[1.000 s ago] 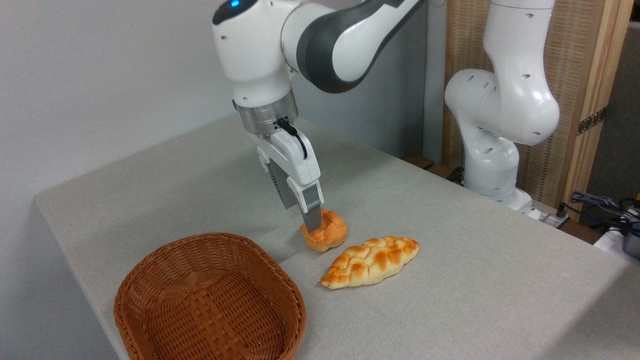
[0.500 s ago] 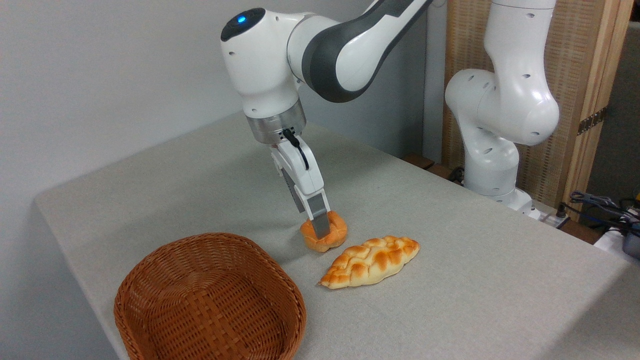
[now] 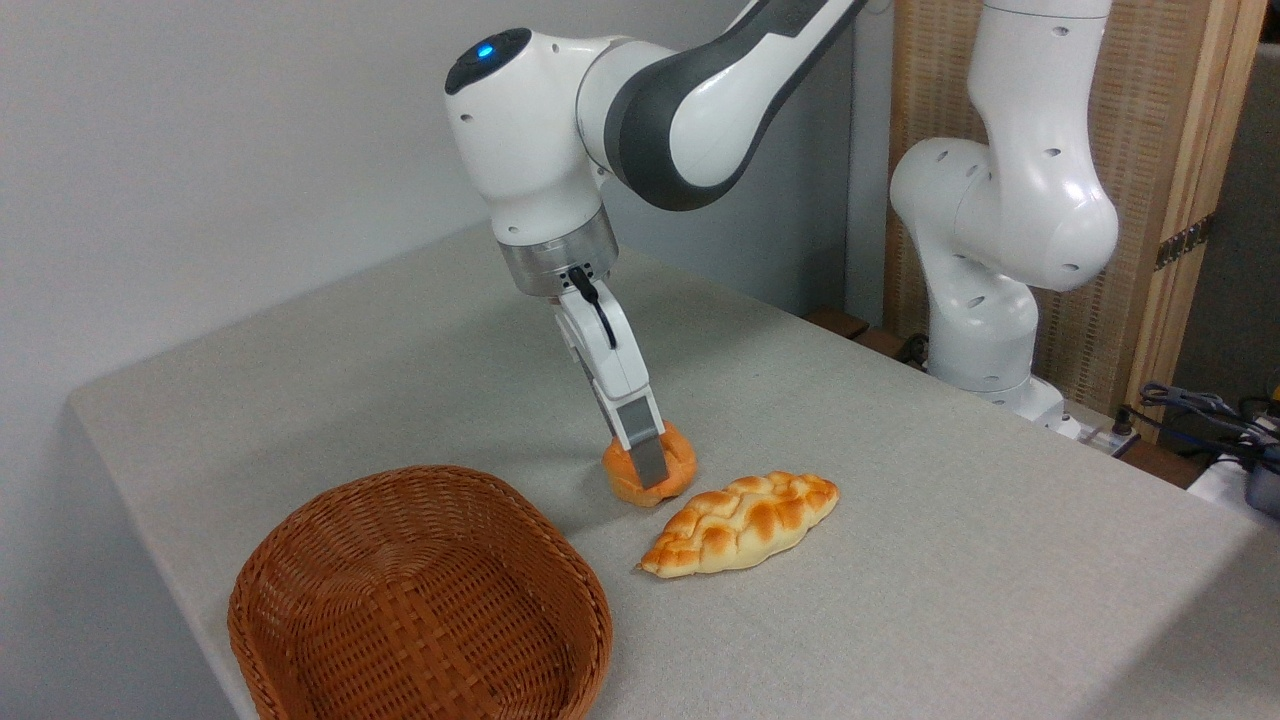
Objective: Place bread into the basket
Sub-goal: 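Close the gripper fingers around the round orange bun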
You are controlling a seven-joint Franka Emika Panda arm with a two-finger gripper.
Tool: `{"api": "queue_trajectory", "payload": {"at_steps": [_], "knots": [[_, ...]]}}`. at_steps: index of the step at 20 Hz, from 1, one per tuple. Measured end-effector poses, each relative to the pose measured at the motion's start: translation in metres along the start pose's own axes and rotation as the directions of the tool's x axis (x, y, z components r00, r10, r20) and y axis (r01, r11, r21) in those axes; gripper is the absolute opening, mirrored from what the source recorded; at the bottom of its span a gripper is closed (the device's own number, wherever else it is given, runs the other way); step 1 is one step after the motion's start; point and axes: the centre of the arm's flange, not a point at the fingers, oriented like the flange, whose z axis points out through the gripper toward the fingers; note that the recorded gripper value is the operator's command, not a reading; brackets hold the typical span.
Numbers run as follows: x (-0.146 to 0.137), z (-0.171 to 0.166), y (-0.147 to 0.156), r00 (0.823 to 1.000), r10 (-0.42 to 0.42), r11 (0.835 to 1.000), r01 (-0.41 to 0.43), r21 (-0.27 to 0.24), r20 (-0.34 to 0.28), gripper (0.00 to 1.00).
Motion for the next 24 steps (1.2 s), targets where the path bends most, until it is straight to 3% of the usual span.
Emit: {"api": "queue_trajectory", "payload": {"at_steps": [5,12,13,15,16,24], "knots": [[0.001,-0.002,-0.002,1.000,0.000,1.000,0.000,0.019,-0.014,1.00],[0.003,0.010,-0.004,1.000,0.004,1.000,-0.004,-0.002,0.002,1.00],[0.004,0.012,-0.005,1.000,0.006,1.000,-0.006,-0.004,0.004,0.96],[0.004,0.013,-0.005,1.000,0.013,1.000,-0.013,-0.008,0.006,0.52],[0.004,0.014,-0.005,1.000,0.014,1.000,-0.014,-0.009,0.007,0.45],[0.004,0.015,-0.006,1.000,0.020,1.000,-0.020,-0.004,0.018,0.47]]}}
